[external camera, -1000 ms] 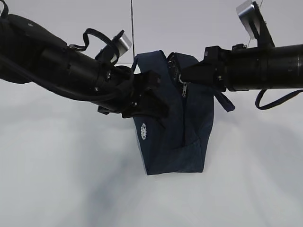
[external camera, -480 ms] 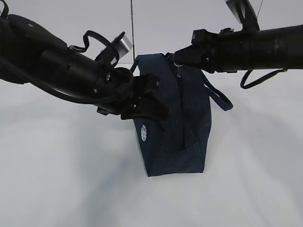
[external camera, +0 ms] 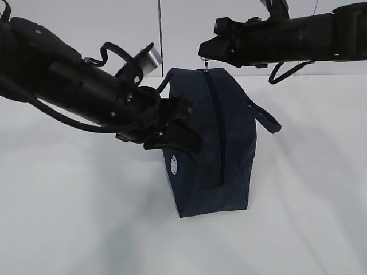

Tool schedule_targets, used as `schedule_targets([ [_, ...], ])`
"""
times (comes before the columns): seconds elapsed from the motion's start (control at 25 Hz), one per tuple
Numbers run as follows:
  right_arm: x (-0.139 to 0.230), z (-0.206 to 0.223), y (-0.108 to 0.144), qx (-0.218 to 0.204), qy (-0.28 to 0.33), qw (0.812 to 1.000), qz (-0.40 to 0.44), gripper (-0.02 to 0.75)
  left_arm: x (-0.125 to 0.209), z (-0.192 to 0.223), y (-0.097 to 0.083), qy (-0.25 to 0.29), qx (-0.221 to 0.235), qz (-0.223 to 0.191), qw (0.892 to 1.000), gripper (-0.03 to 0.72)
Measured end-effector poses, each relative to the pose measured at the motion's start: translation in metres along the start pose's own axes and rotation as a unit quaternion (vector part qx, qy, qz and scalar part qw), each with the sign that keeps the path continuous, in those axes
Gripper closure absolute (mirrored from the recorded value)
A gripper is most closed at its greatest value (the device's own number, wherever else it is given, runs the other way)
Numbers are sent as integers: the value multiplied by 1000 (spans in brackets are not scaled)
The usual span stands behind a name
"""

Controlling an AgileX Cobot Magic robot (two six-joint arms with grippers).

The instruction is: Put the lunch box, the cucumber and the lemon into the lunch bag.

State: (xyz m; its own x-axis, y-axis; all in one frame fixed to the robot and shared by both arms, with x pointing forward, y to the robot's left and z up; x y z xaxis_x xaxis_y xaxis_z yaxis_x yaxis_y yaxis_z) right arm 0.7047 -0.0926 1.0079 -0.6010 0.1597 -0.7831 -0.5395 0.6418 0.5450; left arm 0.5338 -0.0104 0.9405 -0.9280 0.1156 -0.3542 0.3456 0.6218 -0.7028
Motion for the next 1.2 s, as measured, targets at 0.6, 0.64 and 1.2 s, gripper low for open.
schedule_targets([
  [0.6,-9,61,-48,15,35,999,11,731,7,0,6,20,-16,31,999,691],
  [0.64,-9,63,-51,17,37,999,9,731,8,0,7,23,-18,35,999,691],
  [1.2,12,41,-125,61,80,994,47,731,5,-5,25,27,-56,70,996,692],
])
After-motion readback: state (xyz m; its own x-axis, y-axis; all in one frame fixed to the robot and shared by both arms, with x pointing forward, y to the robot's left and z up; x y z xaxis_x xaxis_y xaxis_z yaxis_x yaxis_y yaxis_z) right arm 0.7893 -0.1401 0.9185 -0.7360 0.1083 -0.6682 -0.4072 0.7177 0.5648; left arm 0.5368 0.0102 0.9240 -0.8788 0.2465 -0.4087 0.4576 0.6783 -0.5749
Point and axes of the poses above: a point on each arm's last joint axis where the gripper is mounted, z pointing out along that axis toward the gripper, y along the wrist's bending axis when the last joint is at zero, x = y × z, the point moved 9 cm from there along z, pointing out along that axis toward the gripper, and after that the axes turned 5 degrees about -z, right-handed, at the moved point
